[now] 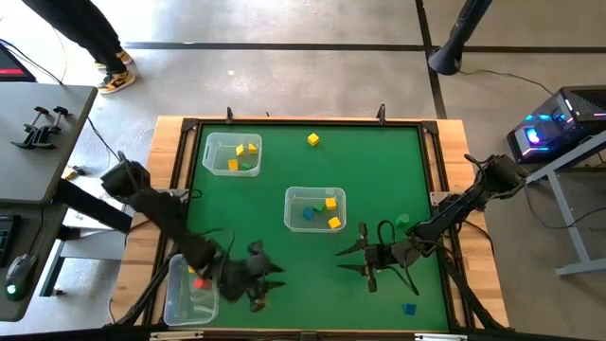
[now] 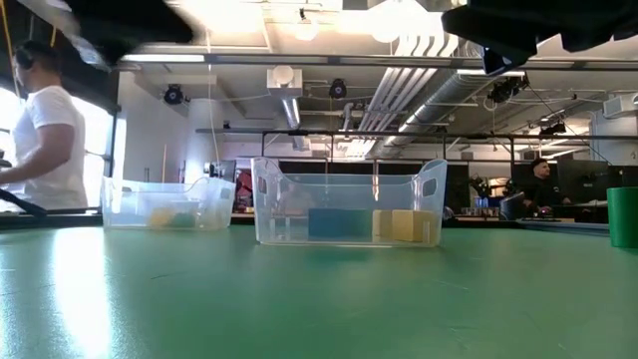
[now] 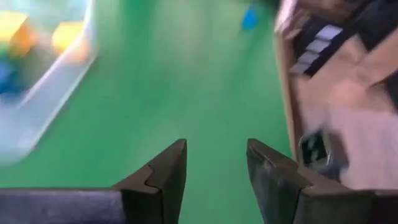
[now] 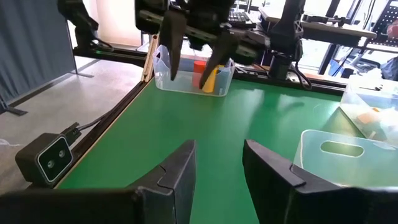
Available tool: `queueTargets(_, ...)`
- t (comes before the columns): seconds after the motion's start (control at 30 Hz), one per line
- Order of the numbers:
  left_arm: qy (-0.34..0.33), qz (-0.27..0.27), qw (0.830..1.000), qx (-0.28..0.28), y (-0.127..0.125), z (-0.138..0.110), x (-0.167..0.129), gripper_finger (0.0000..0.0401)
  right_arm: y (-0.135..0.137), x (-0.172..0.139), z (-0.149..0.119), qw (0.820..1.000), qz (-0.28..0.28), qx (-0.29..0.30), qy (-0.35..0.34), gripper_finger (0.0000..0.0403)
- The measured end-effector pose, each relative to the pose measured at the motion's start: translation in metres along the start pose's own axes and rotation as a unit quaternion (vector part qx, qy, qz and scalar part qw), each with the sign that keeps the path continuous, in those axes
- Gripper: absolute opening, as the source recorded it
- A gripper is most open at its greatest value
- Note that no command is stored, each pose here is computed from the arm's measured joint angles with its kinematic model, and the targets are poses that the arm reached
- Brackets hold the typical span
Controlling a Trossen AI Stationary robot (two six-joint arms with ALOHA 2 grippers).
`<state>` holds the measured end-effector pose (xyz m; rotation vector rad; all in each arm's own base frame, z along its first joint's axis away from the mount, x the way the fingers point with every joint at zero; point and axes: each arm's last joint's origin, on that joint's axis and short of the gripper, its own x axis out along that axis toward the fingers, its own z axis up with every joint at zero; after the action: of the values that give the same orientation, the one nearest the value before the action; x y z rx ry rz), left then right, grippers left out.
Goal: Sort blocks by size
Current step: Put the blue triangular block into the top left transparent bin
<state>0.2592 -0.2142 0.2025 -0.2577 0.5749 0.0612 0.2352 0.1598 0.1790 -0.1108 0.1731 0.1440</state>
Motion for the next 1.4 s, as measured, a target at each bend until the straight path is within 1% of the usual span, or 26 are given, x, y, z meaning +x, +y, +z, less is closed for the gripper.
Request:
queueTargets(0.07, -0.047, -0.034, 0.998, 0.017, 0.014, 0.005, 0.013, 0.0147, 0.000, 0.000, 0.000, 1.000, 0.000, -0.001, 0.001, 0.0126)
queueTargets(0.13, -0.094, -0.049, 0.994, 0.034, 0.029, 0.010, 0.022, 0.0145, 0.002, -0.001, 0.000, 1.000, 0.003, -0.002, 0.001, 0.0126)
queueTargets(0.27, -0.167, -0.035, 0.984, 0.058, 0.055, 0.020, 0.030, 0.0145, 0.009, -0.007, 0.002, 0.999, 0.024, -0.029, -0.002, 0.0126)
queueTargets(0.37, -0.184, -0.015, 0.981, 0.067, 0.068, 0.028, 0.035, 0.0145, 0.018, -0.017, 0.013, 0.997, 0.046, -0.065, 0.015, 0.0126)
queueTargets(0.47, -0.185, 0.001, 0.980, 0.066, 0.076, 0.033, 0.039, 0.0145, 0.026, -0.030, 0.026, 0.989, 0.072, -0.093, 0.088, 0.0126)
queueTargets(0.53, -0.185, 0.006, 0.981, 0.065, 0.080, 0.034, 0.040, 0.0145, 0.030, -0.037, 0.034, 0.980, 0.082, -0.081, 0.161, 0.0126)
queueTargets(0.63, -0.184, 0.009, 0.981, 0.065, 0.081, 0.035, 0.041, 0.0145, 0.034, -0.048, 0.043, 0.955, 0.101, -0.028, 0.277, 0.0126)
queueTargets(0.7, -0.184, 0.011, 0.980, 0.074, 0.081, 0.035, 0.041, 0.0145, 0.038, -0.052, 0.044, 0.938, 0.093, 0.013, 0.333, 0.0128)
queueTargets(0.77, -0.183, 0.012, 0.980, 0.078, 0.081, 0.034, 0.041, 0.0145, 0.041, -0.055, 0.040, 0.920, 0.089, 0.038, 0.380, 0.0133)
queueTargets(0.83, -0.182, 0.013, 0.980, 0.079, 0.081, 0.034, 0.042, 0.0145, 0.044, -0.056, 0.032, 0.896, 0.090, 0.066, 0.429, 0.0143)
queueTargets(0.93, -0.182, 0.013, 0.980, 0.079, 0.081, 0.034, 0.042, 0.0145, 0.047, -0.059, 0.019, 0.850, 0.098, 0.125, 0.503, 0.0172)
queueTargets(1.03, -0.182, 0.012, 0.980, 0.079, 0.081, 0.034, 0.042, 0.0145, 0.051, -0.063, 0.004, 0.792, 0.114, 0.181, 0.571, 0.0207)
queueTargets(1.07, -0.182, 0.012, 0.980, 0.079, 0.081, 0.034, 0.042, 0.0145, 0.053, -0.065, 0.001, 0.774, 0.121, 0.197, 0.590, 0.0218)
queueTargets(1.13, -0.182, 0.013, 0.980, 0.079, 0.081, 0.034, 0.042, 0.0145, 0.061, -0.071, -0.002, 0.744, 0.140, 0.213, 0.617, 0.0235)
queueTargets(1.2, -0.182, 0.013, 0.980, 0.079, 0.081, 0.034, 0.042, 0.0145, 0.068, -0.077, -0.005, 0.730, 0.149, 0.210, 0.633, 0.0245)
queueTargets(1.23, -0.182, 0.013, 0.980, 0.079, 0.081, 0.034, 0.042, 0.0145, 0.071, -0.080, -0.006, 0.730, 0.149, 0.206, 0.634, 0.0246)
queueTargets(1.4, -0.182, 0.013, 0.980, 0.079, 0.081, 0.034, 0.042, 0.0145, 0.083, -0.082, -0.011, 0.746, 0.119, 0.217, 0.618, 0.0248)
